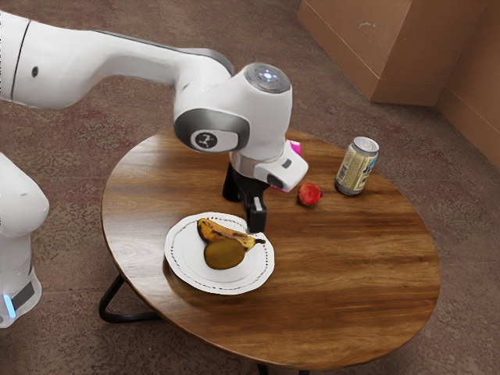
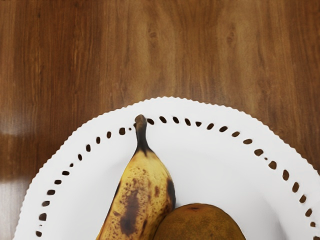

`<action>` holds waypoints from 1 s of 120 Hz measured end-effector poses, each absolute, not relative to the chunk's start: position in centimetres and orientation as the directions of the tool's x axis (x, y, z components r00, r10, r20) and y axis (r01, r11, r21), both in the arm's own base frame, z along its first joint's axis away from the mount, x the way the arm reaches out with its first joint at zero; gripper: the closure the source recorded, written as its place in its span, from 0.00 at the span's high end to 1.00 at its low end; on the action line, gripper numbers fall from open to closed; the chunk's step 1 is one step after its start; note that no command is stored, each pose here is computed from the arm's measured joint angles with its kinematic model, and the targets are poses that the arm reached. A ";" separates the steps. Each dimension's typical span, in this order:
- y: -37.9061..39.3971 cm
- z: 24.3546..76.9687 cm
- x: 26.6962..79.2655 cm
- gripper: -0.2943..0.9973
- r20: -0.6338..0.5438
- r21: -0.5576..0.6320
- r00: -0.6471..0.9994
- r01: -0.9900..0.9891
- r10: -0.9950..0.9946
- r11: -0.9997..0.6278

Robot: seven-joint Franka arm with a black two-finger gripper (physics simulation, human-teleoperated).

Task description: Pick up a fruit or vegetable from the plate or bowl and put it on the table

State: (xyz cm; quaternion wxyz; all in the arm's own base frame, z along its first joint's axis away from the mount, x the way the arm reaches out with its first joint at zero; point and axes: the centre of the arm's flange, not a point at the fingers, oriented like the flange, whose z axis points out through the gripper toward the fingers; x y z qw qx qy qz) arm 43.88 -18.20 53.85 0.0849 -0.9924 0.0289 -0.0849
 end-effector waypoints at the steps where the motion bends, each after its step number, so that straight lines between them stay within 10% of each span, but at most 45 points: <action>1: -18.3 53.8 43.9 0.75 0.165 -0.170 0.984 -0.044 -0.072 -0.985; 120: -15.9 45.4 43.9 0.74 -0.002 0.046 0.989 -0.149 -0.149 -0.988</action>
